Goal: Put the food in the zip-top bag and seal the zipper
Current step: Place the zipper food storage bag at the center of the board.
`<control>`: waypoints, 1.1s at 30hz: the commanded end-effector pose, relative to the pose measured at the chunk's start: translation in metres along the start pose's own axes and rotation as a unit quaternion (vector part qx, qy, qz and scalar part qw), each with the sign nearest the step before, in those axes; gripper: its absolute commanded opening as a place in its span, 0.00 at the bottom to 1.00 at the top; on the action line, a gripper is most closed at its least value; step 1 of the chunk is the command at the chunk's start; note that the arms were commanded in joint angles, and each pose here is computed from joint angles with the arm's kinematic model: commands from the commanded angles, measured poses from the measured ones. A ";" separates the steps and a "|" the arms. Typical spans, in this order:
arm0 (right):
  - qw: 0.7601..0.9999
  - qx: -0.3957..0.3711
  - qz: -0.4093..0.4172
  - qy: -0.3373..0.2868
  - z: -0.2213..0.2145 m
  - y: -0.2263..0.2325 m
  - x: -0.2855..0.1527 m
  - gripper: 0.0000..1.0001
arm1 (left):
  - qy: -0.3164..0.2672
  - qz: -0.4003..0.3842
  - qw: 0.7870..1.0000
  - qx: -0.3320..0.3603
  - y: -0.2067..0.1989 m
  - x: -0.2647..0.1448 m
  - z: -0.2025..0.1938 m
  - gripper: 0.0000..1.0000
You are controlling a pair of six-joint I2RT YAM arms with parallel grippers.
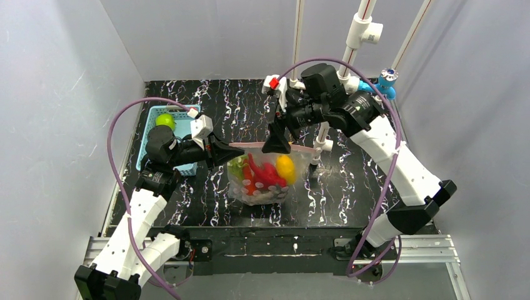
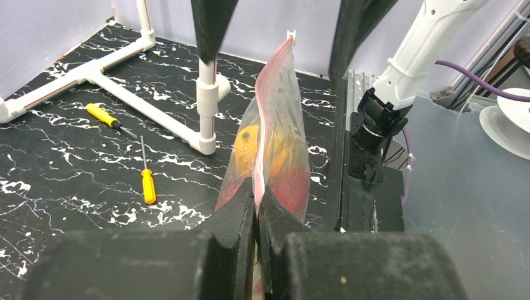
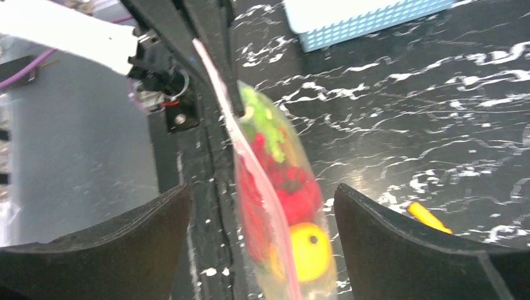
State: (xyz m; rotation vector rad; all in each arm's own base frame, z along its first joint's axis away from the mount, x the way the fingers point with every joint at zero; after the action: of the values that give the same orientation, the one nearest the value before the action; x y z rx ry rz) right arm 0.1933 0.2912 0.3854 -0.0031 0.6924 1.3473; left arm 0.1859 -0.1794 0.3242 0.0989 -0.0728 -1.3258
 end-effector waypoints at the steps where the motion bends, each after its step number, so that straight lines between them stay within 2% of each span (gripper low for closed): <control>1: 0.996 0.021 0.085 0.032 -0.014 0.021 0.004 0.82 | -0.019 -0.012 0.999 0.029 -0.003 -0.001 0.015 0.00; 13: 0.995 0.055 0.079 0.032 -0.039 0.016 0.011 0.48 | -0.018 -0.010 1.000 0.024 -0.001 0.000 0.014 0.00; 15: 0.996 0.055 0.068 0.020 -0.039 0.016 0.008 0.38 | -0.018 -0.008 1.000 0.022 0.000 0.000 0.014 0.00; 20: 0.998 0.058 0.034 -0.020 -0.038 0.012 0.004 0.04 | -0.010 0.032 0.999 0.011 0.010 0.000 0.012 0.00; 21: 0.998 0.056 0.023 -0.031 -0.037 0.010 0.004 0.01 | -0.004 0.049 0.999 0.007 0.014 -0.001 0.011 0.06; 23: 0.996 0.062 0.001 -0.058 -0.031 0.006 0.003 0.01 | 0.009 0.093 0.996 0.003 0.024 -0.004 0.009 0.27; 28: 0.988 0.087 -0.055 -0.116 -0.012 -0.005 -0.003 0.01 | 0.034 0.195 0.980 0.010 0.045 -0.016 0.004 0.64; 30: 0.984 0.091 -0.076 -0.134 -0.004 -0.009 -0.005 0.01 | 0.051 0.269 0.962 0.014 0.060 -0.028 0.000 0.70; 33: 0.977 0.091 -0.114 -0.153 0.008 -0.018 -0.008 0.01 | 0.087 0.389 0.917 0.021 0.083 -0.054 -0.010 0.75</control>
State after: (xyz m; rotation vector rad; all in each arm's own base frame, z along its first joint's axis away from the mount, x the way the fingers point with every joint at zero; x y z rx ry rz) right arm 0.1893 0.2789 0.3426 0.1965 0.7433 1.1215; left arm 0.2312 -0.1516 0.3157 0.1261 0.0110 -0.8924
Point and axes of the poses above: each gripper's point midway between its finger pads, its own x axis out along the fingers, its own y axis along the line the jaws close on, z = x × y, the point moved 4 cm from there along -x, back along the fingers, and after that the axes turned 13 degrees about x, right-handed, at the moved point
